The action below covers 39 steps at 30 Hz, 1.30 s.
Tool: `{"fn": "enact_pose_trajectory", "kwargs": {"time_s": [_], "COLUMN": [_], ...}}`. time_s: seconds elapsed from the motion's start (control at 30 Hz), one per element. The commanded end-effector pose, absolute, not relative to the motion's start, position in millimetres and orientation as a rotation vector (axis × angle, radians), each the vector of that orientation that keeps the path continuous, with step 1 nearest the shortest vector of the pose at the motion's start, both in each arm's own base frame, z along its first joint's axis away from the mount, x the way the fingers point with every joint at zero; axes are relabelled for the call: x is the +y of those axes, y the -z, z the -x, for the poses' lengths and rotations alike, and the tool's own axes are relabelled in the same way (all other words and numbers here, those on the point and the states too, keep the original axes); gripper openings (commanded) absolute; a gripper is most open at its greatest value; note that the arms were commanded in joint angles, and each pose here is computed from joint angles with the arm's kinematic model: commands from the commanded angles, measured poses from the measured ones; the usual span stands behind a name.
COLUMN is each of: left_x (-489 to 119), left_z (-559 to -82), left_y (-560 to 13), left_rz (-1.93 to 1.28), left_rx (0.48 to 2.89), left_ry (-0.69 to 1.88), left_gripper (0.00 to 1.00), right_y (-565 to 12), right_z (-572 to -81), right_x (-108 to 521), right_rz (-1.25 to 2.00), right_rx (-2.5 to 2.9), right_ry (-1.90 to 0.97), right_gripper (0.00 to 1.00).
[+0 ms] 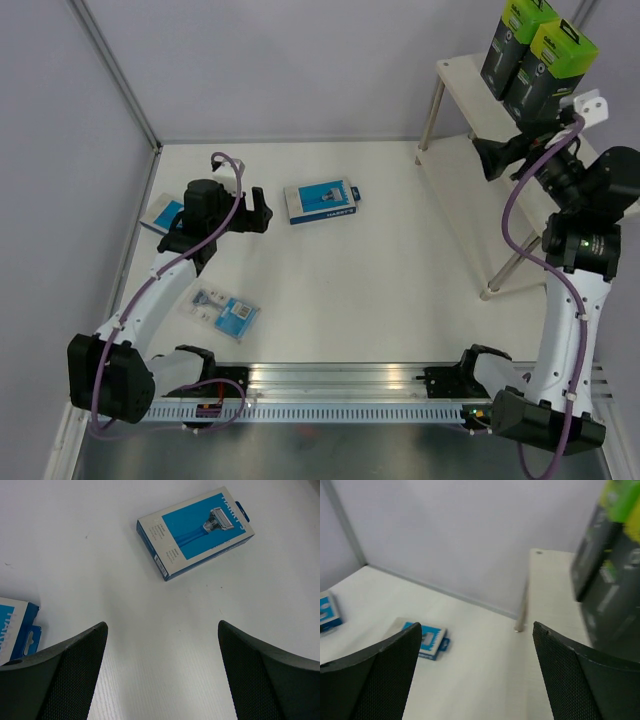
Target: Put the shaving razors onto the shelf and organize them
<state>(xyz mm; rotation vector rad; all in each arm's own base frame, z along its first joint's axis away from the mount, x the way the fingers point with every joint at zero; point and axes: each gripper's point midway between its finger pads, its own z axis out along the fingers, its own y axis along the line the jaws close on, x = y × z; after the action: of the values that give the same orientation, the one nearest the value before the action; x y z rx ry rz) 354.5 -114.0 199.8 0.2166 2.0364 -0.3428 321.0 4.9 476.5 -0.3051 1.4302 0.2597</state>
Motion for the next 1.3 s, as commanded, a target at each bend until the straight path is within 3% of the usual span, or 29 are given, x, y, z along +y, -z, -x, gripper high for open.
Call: {"fn": "enact_pose_trajectory", "kwargs": {"time_s": [0.0,0.27,0.4,0.47,0.6,1.0,1.27], "left_x": [-123.0,-128.5,-129.3,-129.8,-125.8,-122.1,-129.0], "left_z": [-355.1,-365.3,-368.8,-369.4,-372.3,-422.4,-469.5], "left_y": [-219.5,-228.8,-241.9,-242.2,-232.8,-186.7,-158.5], "left_rz": [-0.167,-0.094,-0.011,0.012,0.045,0.15,0.214], "left_rx": [2.001,1.983,1.926,1.92,1.932,2.006,1.999], "left_ry": [0.435,0.486,0.528,0.538,0.519,0.433,0.431], "left_gripper": [0.95,0.91,0.91,0.91,0.92,0.96,0.96], "right_y": [-470.7,-396.3,-358.3,-331.6,-310.0,-191.8,-142.5], "right_z": [-309.7,-325.6,-326.7,-333.8,-337.8,-376.9,-393.3], "right_x": [46.7,115.2,165.0,174.1,205.9,246.3,231.3], "right_rz": [0.409,0.437,0.486,0.464,0.414,0.171,0.015], "right_rx": [1.376,1.514,1.613,1.667,1.629,1.828,1.904], "right_ry": [-0.386,-0.659,-0.788,-0.786,-0.863,-0.875,-0.777], "right_gripper": [0.97,0.9,0.92,0.98,0.98,0.98,0.98]}}
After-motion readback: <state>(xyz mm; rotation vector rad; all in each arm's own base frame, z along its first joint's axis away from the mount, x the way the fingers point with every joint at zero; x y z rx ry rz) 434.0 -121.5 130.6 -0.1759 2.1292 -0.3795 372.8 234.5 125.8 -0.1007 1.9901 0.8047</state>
